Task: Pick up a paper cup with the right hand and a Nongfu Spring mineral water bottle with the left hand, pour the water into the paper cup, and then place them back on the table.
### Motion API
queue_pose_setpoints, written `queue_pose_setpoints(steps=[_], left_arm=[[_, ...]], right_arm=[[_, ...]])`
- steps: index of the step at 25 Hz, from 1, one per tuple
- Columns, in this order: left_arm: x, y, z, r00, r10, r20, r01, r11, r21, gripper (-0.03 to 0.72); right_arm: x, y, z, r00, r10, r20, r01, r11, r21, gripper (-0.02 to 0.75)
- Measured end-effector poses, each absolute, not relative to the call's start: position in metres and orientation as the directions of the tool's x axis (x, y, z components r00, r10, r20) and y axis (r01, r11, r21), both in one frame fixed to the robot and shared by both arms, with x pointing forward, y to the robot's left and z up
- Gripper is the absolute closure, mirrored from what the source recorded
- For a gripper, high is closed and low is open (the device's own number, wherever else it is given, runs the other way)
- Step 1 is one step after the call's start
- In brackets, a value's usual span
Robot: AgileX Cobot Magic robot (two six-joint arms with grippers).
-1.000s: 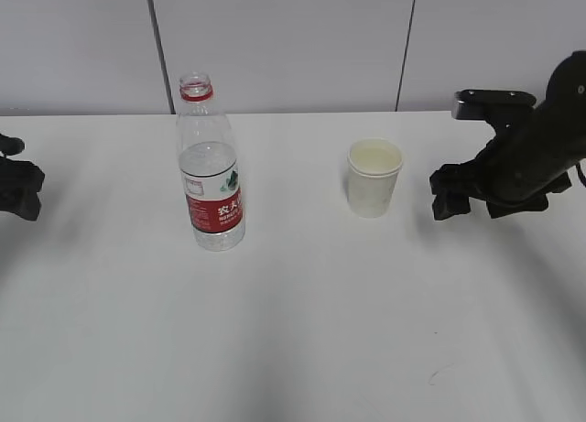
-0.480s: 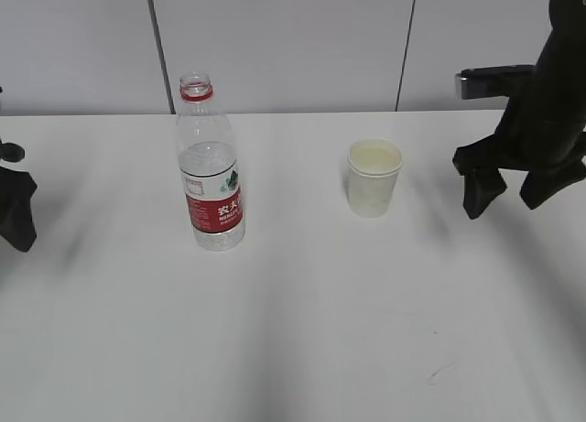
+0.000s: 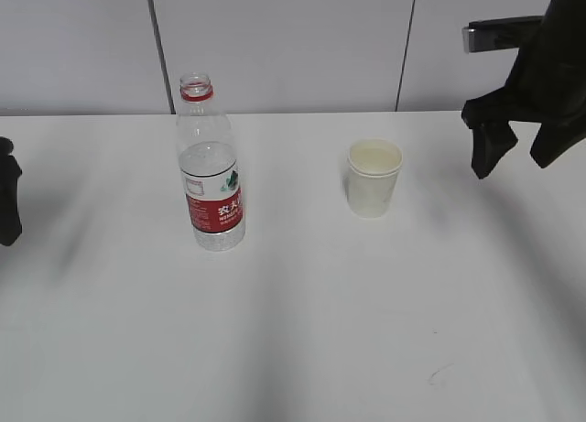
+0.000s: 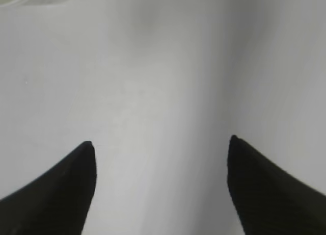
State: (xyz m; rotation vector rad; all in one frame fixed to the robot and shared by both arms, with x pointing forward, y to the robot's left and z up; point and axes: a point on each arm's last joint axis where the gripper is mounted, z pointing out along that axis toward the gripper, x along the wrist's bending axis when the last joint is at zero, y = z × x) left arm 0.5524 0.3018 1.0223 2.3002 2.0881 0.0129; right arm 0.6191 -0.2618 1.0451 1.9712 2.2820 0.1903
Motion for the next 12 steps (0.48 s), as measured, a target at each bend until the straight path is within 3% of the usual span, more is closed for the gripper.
queue_pose_setpoints(steps=[12], left_arm=[[0.538,0.300,1.061,0.098,0.995,-0.019,0.985,-0.095,0.146,0.105]], right_arm=[[0.601,-0.261,1.085,-0.141,0.990,0.017,0.954,0.132,0.270,0.150]])
